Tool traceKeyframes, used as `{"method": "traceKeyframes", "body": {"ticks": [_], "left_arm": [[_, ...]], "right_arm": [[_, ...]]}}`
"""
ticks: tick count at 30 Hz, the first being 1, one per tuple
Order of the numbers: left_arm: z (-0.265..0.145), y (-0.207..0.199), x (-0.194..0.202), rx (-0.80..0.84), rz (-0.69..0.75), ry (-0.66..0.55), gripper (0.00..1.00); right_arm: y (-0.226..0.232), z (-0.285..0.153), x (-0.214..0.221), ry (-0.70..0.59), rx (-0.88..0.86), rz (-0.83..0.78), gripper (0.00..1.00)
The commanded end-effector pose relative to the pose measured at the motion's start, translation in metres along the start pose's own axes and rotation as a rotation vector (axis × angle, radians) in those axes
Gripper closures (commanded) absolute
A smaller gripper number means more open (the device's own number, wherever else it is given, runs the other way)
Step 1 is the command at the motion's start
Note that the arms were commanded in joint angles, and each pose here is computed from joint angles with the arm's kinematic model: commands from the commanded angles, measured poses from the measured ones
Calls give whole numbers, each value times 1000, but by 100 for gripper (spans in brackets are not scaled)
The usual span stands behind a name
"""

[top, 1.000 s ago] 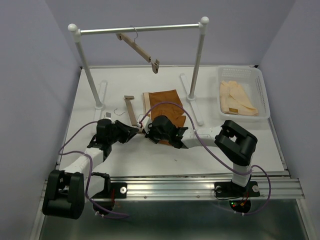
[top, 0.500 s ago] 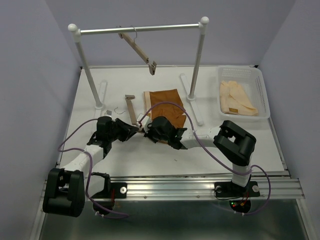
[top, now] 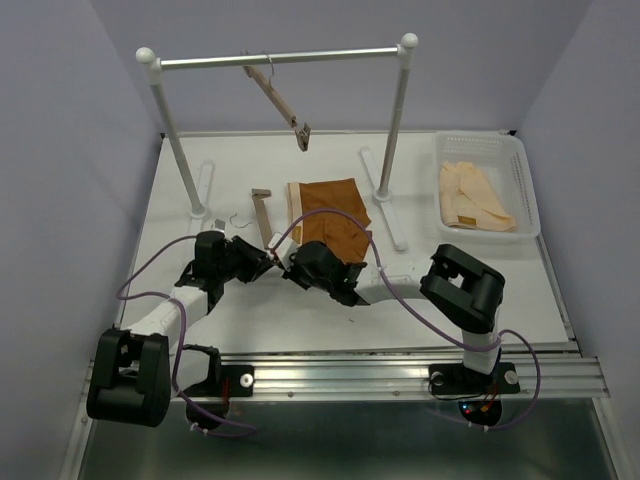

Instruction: Clip the underwear to the hanger

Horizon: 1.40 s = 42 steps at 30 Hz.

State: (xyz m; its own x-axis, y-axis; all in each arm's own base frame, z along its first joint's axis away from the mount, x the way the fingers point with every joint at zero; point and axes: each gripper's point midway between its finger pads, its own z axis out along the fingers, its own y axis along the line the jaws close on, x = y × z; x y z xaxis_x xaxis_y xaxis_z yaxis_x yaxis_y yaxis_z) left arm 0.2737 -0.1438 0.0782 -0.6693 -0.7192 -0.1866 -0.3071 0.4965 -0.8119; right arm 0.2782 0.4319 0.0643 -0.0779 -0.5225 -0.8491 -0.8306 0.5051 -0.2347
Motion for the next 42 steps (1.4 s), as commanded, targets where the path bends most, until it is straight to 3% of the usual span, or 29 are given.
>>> {"method": "traceKeyframes", "body": {"ticks": [1,10,22,30,35,42], "left_arm": [[-2,-8,0,12,31,21,100],[-1,-5,1,-3,35,32,100],[5,2,8,-17,32,80,100],[8,14,18,-61,55,151,100],[4,11,16,-86,82,166,100],[3,8,18,-92,96,201,100]], "right_arm": [[-18,3,-45,-124,129,20,99],[-14,-3,-51,-162,140,-3,99],[20,-14,-61,-223,-32,-69,99],[13,-19,-56,-219,9,-72,99],[-5,-17,-36,-150,115,-109,99],[-6,-14,-44,-179,160,-140,98]]}}
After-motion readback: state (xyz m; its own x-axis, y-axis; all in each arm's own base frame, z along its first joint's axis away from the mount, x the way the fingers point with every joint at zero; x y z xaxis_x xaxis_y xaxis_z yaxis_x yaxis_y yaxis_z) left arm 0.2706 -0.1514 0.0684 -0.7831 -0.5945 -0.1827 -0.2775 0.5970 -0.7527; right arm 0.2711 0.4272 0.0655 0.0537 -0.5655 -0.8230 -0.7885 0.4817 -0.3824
